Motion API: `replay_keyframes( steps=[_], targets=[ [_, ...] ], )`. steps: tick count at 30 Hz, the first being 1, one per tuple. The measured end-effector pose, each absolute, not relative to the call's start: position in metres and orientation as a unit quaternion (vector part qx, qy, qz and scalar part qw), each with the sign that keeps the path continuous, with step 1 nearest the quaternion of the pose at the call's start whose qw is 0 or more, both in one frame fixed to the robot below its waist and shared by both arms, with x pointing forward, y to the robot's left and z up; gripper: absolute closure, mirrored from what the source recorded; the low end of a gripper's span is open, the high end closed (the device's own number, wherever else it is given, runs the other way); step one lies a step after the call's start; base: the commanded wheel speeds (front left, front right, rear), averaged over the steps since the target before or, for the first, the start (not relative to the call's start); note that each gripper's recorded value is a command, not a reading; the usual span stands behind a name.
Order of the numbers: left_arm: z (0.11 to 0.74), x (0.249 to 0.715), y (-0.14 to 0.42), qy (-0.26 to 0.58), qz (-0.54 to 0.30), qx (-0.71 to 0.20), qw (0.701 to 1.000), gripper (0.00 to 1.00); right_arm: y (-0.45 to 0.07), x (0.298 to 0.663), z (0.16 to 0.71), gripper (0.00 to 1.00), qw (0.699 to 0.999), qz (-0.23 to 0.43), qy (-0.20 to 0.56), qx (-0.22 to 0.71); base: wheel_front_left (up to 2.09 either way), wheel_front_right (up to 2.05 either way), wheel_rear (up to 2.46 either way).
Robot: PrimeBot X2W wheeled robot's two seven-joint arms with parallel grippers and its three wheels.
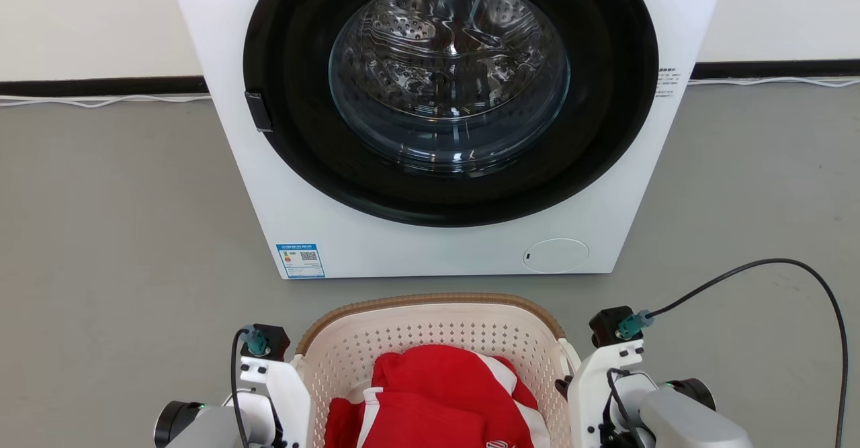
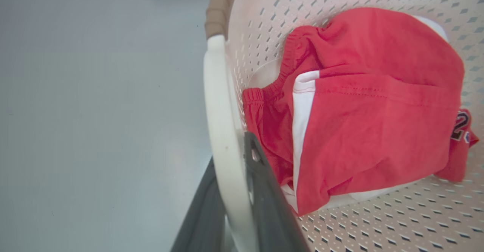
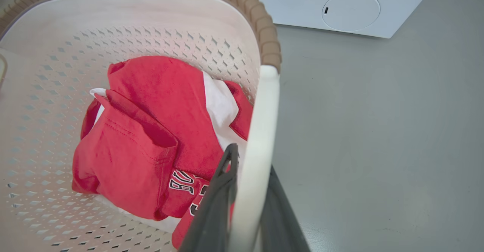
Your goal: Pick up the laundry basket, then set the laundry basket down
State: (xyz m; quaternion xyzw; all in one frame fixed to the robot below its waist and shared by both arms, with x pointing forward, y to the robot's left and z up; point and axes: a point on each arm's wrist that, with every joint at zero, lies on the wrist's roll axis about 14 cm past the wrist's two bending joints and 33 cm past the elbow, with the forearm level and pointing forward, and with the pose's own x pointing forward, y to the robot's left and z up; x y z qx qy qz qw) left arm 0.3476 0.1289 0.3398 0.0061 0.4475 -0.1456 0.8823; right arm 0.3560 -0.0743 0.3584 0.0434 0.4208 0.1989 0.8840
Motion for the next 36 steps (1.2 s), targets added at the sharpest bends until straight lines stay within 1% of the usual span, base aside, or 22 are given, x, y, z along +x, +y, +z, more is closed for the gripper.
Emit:
replay_keyframes(
  steps=[25,36],
  targets=[
    [0.3401,0.3441,0.1292,0.448,-0.146,0.004,0.882,1.0,-0.0737,0.3492,0.3544,1.0,0.878,0.207,0.43,0.037,0.0,0.0,0.0],
    [0.3406,0.3442,0.1277,0.447,-0.147,0.001,0.882,1.0,-0.0746,0.3527,0.3582,1.0,0.88,0.206,0.426,0.038,0.0,0.0,0.0]
  ],
)
